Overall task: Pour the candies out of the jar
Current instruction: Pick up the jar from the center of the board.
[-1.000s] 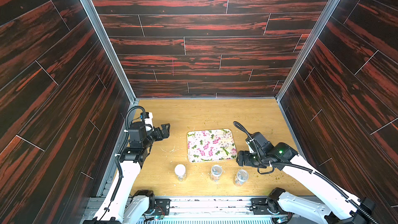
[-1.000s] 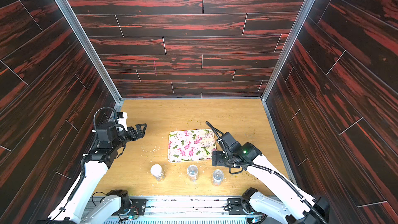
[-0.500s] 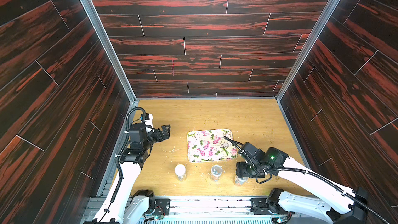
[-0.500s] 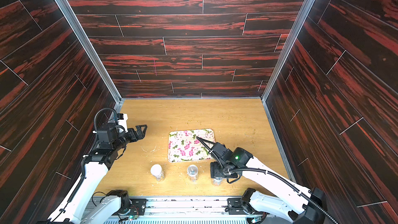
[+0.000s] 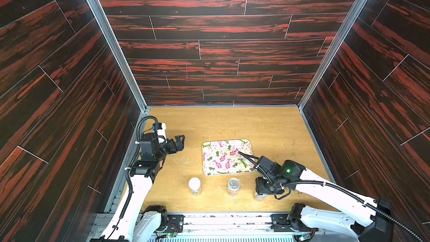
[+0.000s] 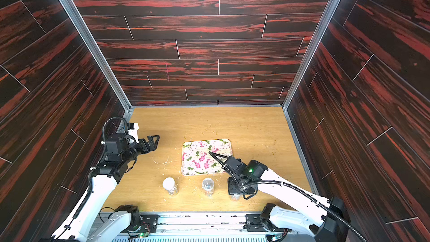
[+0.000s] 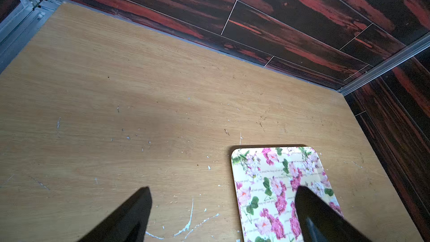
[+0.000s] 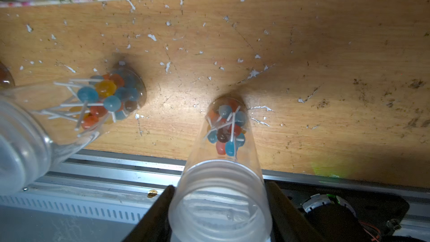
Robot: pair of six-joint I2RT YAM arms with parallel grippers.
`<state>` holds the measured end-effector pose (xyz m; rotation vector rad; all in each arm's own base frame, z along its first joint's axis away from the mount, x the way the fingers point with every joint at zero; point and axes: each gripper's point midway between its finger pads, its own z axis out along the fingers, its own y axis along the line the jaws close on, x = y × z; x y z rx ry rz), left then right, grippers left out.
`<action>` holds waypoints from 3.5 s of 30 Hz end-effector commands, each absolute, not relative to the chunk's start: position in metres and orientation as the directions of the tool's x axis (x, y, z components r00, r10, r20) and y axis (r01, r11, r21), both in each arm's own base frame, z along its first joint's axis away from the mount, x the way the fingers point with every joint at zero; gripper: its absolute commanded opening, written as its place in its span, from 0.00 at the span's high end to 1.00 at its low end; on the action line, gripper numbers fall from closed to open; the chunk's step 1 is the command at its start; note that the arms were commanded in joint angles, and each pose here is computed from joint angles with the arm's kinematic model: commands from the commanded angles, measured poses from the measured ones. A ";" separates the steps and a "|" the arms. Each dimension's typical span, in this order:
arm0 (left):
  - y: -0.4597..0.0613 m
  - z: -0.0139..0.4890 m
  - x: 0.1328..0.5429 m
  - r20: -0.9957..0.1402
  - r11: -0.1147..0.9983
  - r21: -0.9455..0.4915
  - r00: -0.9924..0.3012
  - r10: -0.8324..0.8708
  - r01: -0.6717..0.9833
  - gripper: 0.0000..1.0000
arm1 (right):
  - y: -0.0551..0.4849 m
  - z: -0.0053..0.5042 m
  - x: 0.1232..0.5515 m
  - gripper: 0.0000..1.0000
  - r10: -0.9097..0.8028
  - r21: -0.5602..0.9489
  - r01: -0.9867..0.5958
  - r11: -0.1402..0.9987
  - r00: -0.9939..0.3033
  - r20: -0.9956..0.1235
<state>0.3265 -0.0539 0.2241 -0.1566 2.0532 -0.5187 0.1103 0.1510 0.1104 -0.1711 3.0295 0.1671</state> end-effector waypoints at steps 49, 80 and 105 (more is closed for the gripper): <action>-0.330 0.300 0.258 -0.952 -0.071 -0.184 -0.160 0.259 0.980 0.03 | 0.244 0.332 0.224 0.56 -0.345 0.439 -0.617 0.654 -0.759 -0.553; -0.313 0.316 0.197 -0.950 -0.284 -0.233 -0.155 0.271 0.930 0.51 | 0.267 0.360 0.207 0.56 -0.386 0.550 -0.715 0.431 -0.697 -0.604; -0.322 0.319 0.264 -0.992 0.162 -0.075 -0.090 0.090 0.984 0.56 | 0.241 0.376 0.243 0.13 0.096 0.642 -0.454 0.617 -0.767 -0.635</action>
